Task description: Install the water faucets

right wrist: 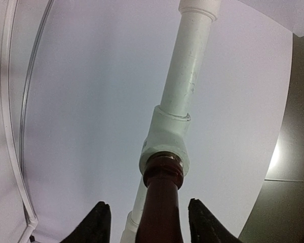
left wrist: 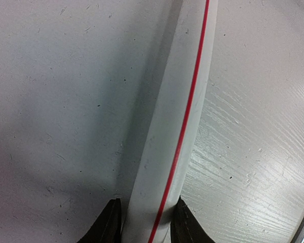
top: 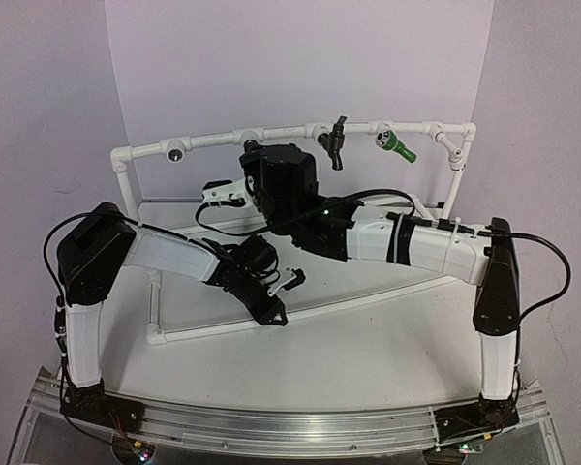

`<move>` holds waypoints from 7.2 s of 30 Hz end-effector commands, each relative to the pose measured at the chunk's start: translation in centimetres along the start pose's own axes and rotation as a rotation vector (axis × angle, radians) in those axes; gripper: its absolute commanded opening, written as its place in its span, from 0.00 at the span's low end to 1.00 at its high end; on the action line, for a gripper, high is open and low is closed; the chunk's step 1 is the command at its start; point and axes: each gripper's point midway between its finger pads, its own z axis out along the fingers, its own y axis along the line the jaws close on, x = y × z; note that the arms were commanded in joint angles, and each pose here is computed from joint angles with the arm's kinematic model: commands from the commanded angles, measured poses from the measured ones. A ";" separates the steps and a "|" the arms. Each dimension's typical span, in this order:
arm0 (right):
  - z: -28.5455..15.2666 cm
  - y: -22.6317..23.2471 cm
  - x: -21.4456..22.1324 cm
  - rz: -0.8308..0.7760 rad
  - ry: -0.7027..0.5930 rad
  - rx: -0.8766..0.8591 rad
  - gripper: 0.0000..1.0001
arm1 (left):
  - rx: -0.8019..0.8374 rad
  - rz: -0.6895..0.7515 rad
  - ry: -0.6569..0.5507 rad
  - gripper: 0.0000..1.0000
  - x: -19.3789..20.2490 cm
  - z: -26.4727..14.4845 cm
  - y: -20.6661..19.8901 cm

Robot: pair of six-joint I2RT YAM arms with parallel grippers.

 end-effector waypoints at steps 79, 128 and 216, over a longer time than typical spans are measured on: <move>-7.2 -1.6 1.6 2.207 -0.464 -0.189 0.95 | 0.003 -0.241 0.265 0.00 9.4 5.2 1.4; -0.8 -2.2 1.3 0.044 0.110 0.081 0.68 | 0.020 -0.243 0.278 0.00 9.6 5.5 1.1; -10.1 -0.7 -0.3 0.135 -0.059 0.040 0.92 | 0.021 -0.246 0.309 0.00 10.5 6.4 1.3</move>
